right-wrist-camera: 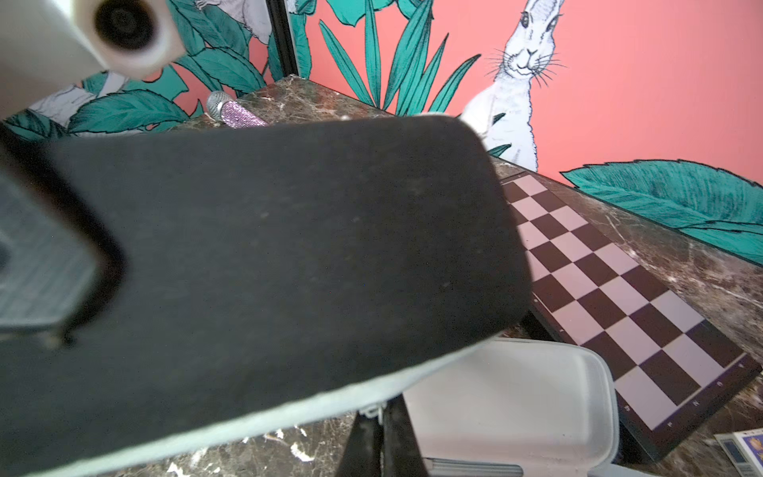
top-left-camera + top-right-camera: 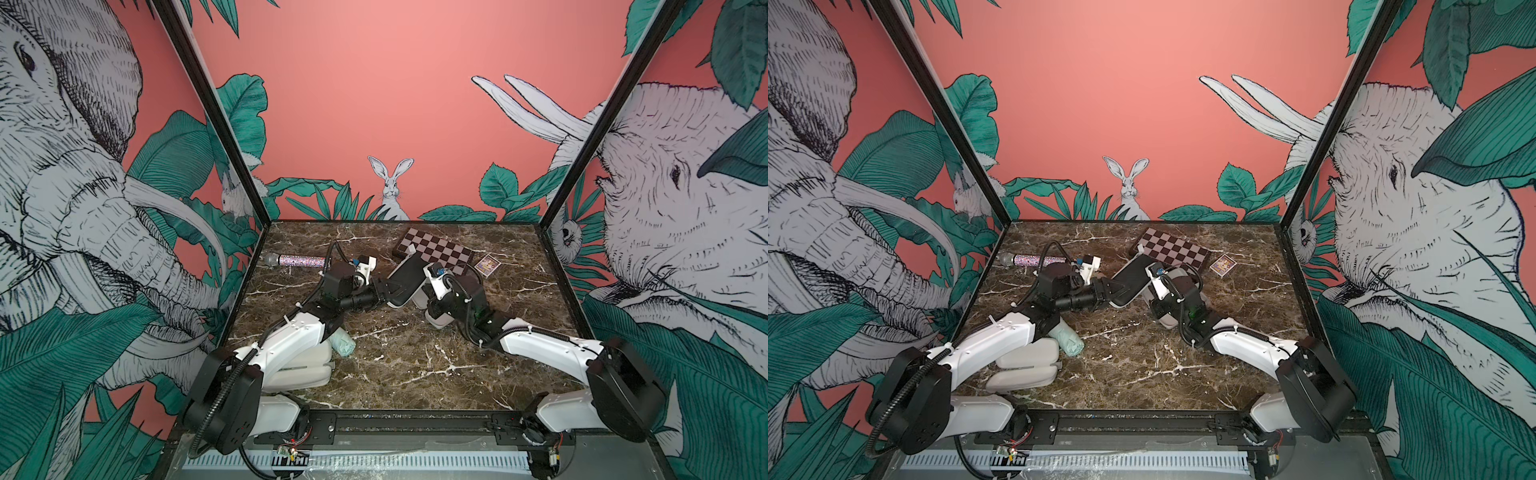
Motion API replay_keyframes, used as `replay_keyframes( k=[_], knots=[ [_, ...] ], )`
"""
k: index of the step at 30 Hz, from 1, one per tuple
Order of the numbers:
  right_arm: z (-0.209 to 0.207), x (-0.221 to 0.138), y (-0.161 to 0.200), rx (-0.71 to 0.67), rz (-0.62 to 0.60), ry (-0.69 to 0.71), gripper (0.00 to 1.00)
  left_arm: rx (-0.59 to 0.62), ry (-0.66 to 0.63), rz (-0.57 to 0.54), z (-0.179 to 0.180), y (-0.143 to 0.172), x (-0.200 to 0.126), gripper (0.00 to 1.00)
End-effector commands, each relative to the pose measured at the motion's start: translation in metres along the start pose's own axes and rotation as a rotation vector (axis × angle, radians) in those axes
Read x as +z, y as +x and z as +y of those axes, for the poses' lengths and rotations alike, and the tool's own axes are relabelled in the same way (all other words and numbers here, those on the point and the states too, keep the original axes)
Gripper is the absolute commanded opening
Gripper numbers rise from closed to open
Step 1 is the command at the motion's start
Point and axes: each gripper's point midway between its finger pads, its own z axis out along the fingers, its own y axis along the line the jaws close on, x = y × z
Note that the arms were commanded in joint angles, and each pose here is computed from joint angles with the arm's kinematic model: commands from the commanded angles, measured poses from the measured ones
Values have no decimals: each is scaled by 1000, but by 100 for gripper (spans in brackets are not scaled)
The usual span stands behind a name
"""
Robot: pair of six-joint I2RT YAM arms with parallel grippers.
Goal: Put umbrellas into zippered umbrella sleeves
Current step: Zip the zipper on the umbrella sleeve, then adjust the umbrella sleeve.
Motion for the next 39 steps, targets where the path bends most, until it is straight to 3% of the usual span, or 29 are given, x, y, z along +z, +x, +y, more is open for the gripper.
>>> replay_keyframes(
  k=[1, 11, 15, 16, 18, 20, 24, 28, 33, 39],
  knots=[
    [-32, -5, -22, 1, -42, 89, 0, 88, 105, 58, -36, 5, -11, 18],
    [-68, 5, -36, -83, -44, 96, 0, 93, 134, 287, -25, 46, -14, 11],
    [-64, 5, -42, -89, -47, 37, 0, 105, 125, 293, -20, 49, -15, 11],
    [-56, 4, -43, -83, -42, -8, 4, 121, 115, 275, -19, 45, -15, 11],
    [-47, -3, -37, -30, -9, -57, 33, 149, 109, 241, -22, 36, -16, 12],
    [-45, -12, -28, 27, 34, -62, 46, 167, 115, 216, -26, 26, -18, 12],
    [-57, -37, -17, 225, 71, -63, 59, 190, 134, 212, -32, 19, -17, 14],
    [-38, -49, -33, 414, 21, -250, 76, 211, 151, 230, -35, 20, -16, 16],
    [-16, -32, -35, 558, 76, -435, 82, 263, 180, 228, -47, 18, -19, 18],
    [-5, -16, -57, 659, 26, -600, 78, 312, 214, 221, -60, 16, -24, 19]
  ],
)
